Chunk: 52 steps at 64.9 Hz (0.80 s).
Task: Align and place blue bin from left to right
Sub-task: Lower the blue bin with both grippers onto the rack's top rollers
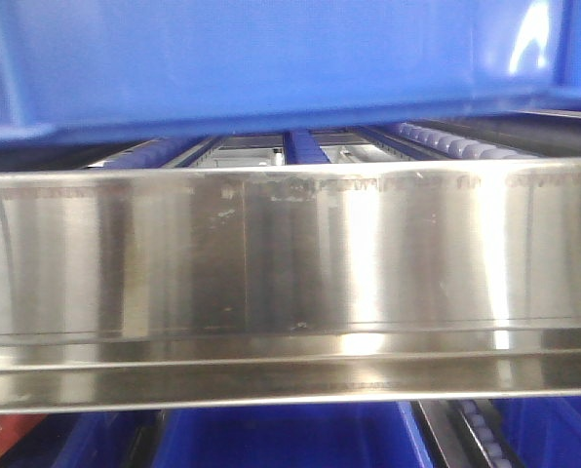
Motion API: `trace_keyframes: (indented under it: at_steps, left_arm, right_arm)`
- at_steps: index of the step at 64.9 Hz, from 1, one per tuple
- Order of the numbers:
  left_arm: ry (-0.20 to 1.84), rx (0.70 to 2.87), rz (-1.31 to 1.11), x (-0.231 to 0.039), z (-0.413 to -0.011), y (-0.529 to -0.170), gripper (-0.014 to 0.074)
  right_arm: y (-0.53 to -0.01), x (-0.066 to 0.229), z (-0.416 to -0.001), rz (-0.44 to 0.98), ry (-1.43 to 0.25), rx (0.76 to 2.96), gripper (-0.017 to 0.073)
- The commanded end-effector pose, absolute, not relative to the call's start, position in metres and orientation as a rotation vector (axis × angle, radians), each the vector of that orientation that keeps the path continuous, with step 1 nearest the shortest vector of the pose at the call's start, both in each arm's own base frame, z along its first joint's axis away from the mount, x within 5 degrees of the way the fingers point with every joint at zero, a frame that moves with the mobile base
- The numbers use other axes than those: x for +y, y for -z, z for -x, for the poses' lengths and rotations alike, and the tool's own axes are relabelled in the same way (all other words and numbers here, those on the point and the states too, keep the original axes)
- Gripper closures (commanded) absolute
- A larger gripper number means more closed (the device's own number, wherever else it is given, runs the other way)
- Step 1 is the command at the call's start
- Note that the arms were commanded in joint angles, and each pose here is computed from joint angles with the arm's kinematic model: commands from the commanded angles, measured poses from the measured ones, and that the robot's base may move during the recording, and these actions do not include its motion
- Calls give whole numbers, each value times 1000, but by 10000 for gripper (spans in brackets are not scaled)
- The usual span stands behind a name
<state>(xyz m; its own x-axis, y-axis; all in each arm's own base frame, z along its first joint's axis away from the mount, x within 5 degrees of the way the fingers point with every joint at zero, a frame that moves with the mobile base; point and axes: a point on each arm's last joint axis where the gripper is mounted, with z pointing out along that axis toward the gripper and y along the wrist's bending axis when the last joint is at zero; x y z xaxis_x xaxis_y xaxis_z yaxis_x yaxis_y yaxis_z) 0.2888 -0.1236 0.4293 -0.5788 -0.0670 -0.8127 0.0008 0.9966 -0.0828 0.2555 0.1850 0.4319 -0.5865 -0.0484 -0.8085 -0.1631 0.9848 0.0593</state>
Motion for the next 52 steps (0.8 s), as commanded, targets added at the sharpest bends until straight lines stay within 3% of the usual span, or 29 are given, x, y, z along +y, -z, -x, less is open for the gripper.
trace_keyframes:
  at_steps: [1,17,45,52]
  left_arm:
    - [149,2093,40,-125,-299,-442,705]
    - [102,2138,64,-125,-325,-423,705]
    - [132,2109,51,-128,-328,-424,702]
    - [132,2109,51,-128,-328,-424,603]
  right_arm:
    - [-436,191,-270,162,-211,2097,638]
    - [-416,192,-295,128,-206,2136,638]
    - [-411,190,-296,109,-156,2189,625]
    - [-412,190,-296,108,-158,2187,617]
